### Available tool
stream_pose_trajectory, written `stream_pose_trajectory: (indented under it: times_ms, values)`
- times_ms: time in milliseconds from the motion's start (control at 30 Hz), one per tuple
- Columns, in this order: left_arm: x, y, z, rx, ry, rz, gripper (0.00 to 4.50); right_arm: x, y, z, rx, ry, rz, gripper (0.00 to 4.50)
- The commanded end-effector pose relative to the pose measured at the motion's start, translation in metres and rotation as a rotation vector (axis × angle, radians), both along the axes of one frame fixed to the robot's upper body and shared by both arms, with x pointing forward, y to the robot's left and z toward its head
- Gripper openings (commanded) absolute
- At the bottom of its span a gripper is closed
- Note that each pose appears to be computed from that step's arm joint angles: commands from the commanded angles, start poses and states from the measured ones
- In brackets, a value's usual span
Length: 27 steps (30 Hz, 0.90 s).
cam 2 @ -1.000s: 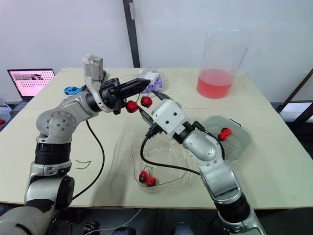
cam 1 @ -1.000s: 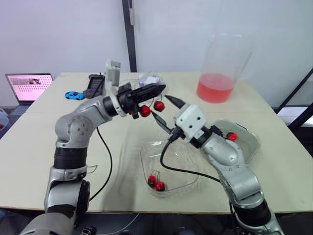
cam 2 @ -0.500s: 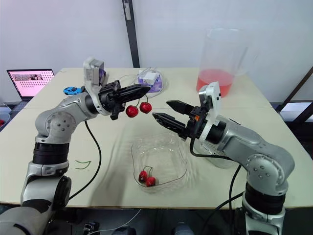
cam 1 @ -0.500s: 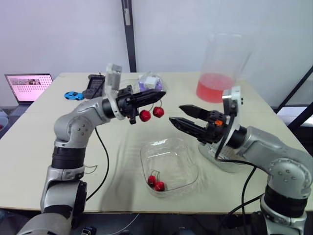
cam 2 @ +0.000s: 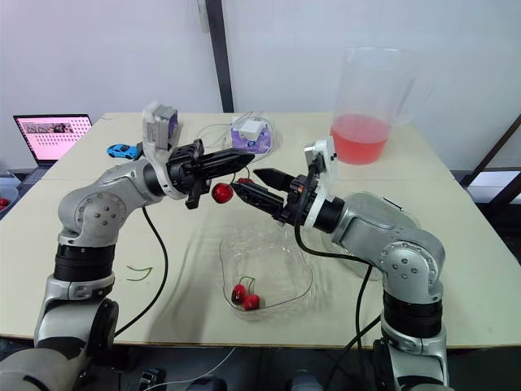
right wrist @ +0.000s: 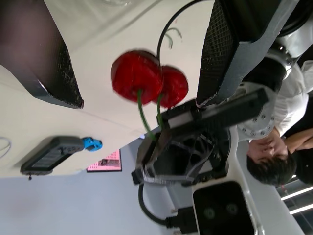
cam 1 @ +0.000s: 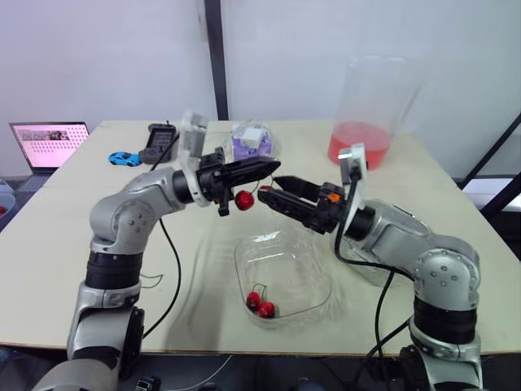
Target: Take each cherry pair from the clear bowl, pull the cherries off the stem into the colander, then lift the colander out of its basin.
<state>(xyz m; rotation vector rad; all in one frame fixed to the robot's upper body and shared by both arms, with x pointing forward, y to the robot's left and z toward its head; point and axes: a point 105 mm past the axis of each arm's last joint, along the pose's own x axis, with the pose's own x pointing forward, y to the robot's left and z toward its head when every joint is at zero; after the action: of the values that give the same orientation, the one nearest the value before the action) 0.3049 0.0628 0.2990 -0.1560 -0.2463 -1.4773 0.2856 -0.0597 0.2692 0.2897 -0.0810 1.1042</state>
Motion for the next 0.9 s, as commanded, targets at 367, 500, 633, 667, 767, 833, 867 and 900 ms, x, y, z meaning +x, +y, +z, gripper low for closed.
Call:
stream_pose_trajectory:
  times_ms: [367,500,633,667,767,833,867,900]
  values:
    - [-0.006,-0.003,0.01,-0.025,-0.049,-0.015,0.0,-0.001,0.011,0.001,0.015,-0.005,0.014,2.05]
    - [-0.006,-0.004,0.01,-0.029,-0.048,-0.017,0.0,0.0,0.01,0.001,0.014,-0.003,0.01,1.21]
    - [-0.006,-0.004,0.01,-0.03,-0.048,-0.017,0.0,0.0,0.008,0.0,0.005,-0.002,0.01,1.21]
    - [-0.006,-0.004,0.01,-0.029,-0.048,-0.017,0.0,0.0,0.007,0.0,0.004,-0.002,0.009,1.21]
    - [-0.006,-0.004,0.011,-0.032,-0.047,-0.017,0.0,-0.001,0.005,-0.001,-0.005,0.001,0.014,1.21]
    - [-0.006,-0.004,0.011,-0.032,-0.047,-0.017,0.0,-0.002,0.005,-0.003,-0.019,0.005,0.026,1.21]
    - [-0.006,-0.004,0.01,-0.032,-0.048,-0.017,0.0,-0.004,0.004,-0.004,-0.032,0.008,0.034,1.21]
    - [-0.006,-0.004,0.01,-0.032,-0.048,-0.017,0.0,-0.005,0.003,-0.006,-0.04,0.01,0.039,1.21]
